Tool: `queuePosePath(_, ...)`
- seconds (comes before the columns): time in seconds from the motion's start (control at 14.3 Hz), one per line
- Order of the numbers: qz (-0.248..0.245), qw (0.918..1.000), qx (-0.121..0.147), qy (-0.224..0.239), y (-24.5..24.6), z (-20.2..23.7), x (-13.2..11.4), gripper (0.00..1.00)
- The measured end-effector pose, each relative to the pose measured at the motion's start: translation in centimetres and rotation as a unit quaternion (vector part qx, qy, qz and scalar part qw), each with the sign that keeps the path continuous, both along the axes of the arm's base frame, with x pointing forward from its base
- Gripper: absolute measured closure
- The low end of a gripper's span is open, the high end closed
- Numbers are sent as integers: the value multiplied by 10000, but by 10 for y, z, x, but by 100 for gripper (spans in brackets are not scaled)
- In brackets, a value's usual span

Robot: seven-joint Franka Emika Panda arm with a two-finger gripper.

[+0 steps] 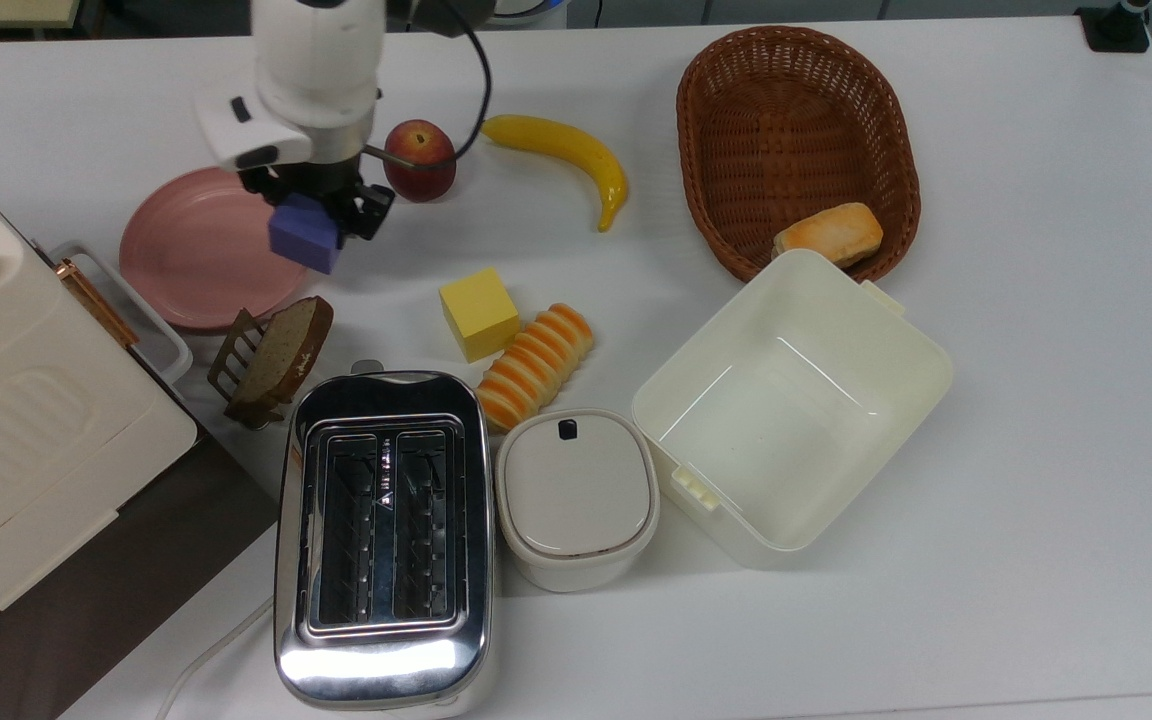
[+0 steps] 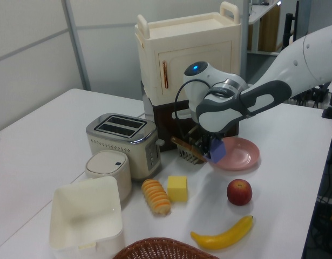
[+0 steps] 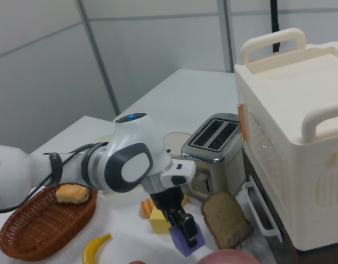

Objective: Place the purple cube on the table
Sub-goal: 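Lift the purple cube off the plate and carry it beside the plate, then lower the purple cube onto the table and open the gripper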

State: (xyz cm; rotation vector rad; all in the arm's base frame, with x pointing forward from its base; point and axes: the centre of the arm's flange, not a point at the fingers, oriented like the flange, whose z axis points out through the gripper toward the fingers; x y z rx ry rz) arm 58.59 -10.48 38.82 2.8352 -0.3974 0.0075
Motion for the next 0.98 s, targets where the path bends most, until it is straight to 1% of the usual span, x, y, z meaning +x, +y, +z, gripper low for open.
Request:
queuePosePath(0.21, 107, 9998, -1, 149, 24, -7, -1, 42)
queuePosePath(0.84, 236, 9995, 20, 219, 40, -15, -1, 42)
queuePosePath(0.91, 239, 9995, 20, 219, 40, -15, -1, 40)
queuePosePath(0.98, 239, 9995, 20, 219, 40, -15, -1, 27)
